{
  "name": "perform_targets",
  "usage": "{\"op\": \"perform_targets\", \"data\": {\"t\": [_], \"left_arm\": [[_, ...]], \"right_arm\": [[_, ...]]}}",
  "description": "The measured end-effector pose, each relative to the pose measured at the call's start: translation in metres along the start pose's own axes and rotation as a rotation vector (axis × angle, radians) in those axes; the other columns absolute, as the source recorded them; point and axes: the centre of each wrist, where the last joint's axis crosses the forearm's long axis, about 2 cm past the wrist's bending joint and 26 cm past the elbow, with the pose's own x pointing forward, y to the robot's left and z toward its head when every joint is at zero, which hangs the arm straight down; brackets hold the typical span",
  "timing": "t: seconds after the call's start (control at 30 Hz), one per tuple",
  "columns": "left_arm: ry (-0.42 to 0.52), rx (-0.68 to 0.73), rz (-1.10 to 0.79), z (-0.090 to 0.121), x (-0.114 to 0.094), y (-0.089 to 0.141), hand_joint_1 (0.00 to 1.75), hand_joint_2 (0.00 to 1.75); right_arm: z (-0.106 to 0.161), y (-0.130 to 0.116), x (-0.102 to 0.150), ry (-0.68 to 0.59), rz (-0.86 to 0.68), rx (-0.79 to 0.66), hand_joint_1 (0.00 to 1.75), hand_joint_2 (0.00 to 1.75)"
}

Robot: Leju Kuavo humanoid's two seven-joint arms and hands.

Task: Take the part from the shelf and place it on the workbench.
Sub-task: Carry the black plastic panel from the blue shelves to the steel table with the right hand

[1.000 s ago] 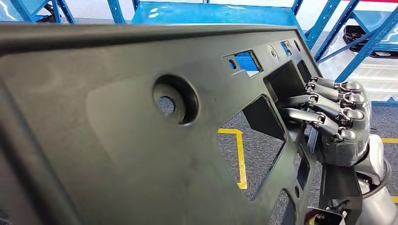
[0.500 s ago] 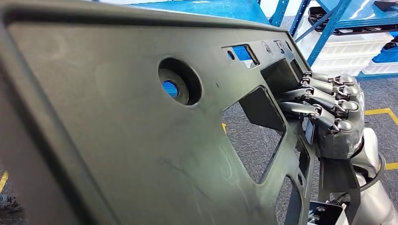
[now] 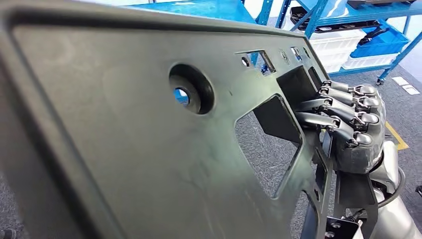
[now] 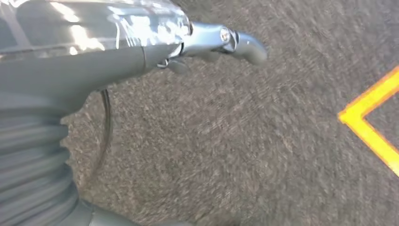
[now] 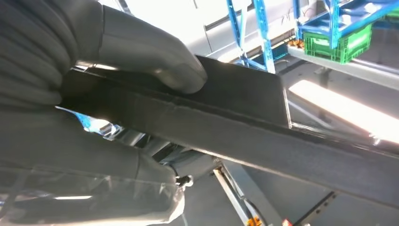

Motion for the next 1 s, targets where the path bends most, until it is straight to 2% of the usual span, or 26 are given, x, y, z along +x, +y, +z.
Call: {"op": "perform_targets", "data": {"t": [0.23, 0.4, 0.6, 1.0], "left_arm": [[-0.009, 0.008, -0.004, -0.002, 0.005, 0.002, 0.00, 1.75], [0.001, 0.006, -0.015, -0.003, 0.005, 0.002, 0.00, 1.75], [0.060, -0.015, -0.039, 0.003, -0.007, -0.004, 0.00, 1.75], [0.093, -0.009, -0.110, 0.004, -0.010, 0.006, 0.00, 1.75]], "right_arm": [[0.018, -0.005, 0.004, 0.033, 0.023, -0.022, 1.75, 1.75], [0.045, -0.014, 0.014, 0.066, 0.045, -0.029, 1.75, 1.75], [0.074, -0.024, 0.029, 0.106, 0.056, -0.019, 1.75, 1.75], [0.087, -0.027, 0.034, 0.111, 0.047, -0.048, 1.75, 1.75]]}}
